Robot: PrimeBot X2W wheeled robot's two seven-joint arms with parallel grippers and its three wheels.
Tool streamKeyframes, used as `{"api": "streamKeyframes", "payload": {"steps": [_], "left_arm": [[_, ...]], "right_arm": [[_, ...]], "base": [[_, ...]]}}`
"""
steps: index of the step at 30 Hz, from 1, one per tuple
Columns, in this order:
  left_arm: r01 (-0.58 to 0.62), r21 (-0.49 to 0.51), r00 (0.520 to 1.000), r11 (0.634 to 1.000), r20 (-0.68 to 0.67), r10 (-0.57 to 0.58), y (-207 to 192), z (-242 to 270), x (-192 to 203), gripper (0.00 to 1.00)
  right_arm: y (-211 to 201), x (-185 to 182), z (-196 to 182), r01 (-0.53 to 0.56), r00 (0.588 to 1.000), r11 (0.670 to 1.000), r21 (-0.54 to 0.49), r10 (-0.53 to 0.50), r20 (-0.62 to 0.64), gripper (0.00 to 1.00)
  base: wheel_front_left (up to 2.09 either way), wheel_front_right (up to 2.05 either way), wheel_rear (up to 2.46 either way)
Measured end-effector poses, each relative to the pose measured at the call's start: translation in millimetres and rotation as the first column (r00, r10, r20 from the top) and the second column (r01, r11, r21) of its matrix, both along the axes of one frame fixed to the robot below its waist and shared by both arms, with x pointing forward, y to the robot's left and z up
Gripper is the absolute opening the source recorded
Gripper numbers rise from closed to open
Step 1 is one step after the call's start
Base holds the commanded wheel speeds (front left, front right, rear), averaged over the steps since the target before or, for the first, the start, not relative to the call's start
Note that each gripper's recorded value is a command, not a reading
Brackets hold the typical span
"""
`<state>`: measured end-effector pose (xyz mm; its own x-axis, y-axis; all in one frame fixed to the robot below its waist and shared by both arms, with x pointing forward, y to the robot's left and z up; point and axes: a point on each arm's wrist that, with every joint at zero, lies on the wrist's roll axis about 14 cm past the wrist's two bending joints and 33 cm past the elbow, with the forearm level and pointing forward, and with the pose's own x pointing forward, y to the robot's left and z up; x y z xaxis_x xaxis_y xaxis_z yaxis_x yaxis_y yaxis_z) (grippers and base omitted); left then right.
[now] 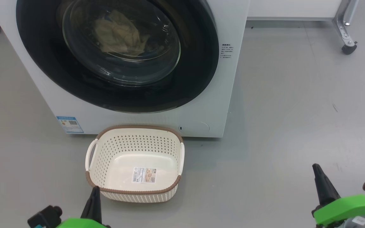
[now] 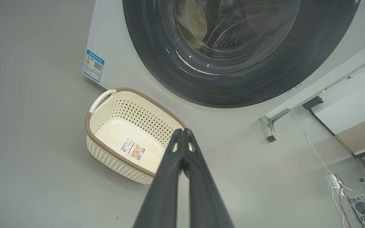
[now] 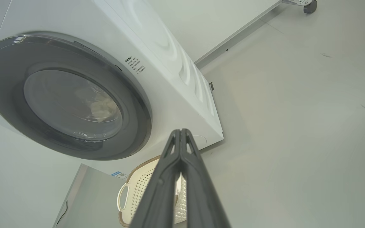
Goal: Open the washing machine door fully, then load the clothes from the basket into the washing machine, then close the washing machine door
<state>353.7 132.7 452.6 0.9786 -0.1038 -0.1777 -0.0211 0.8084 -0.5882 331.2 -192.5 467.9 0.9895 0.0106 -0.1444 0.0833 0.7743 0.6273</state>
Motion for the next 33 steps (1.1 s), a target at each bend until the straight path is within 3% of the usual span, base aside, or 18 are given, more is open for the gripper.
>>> {"api": "streamKeyframes", "payload": {"steps": [17, 33], "left_arm": [[-0.06, -0.185, 0.998, 0.981, -0.044, 0.053, 12, -1, 4, 0.0], [-0.107, -0.36, 0.994, 0.927, -0.066, 0.089, 22, 3, 9, 0.0]], "right_arm": [[0, 7, 0, 0.03, 1.0, 0.981, 0.189, -0.031, 0.002, 0.0], [-2, 16, 1, 0.053, 0.998, 0.932, 0.358, -0.059, 0.005, 0.0]], "base": [[0.0, 0.0, 0.0], [0.0, 0.0, 0.0]]}}
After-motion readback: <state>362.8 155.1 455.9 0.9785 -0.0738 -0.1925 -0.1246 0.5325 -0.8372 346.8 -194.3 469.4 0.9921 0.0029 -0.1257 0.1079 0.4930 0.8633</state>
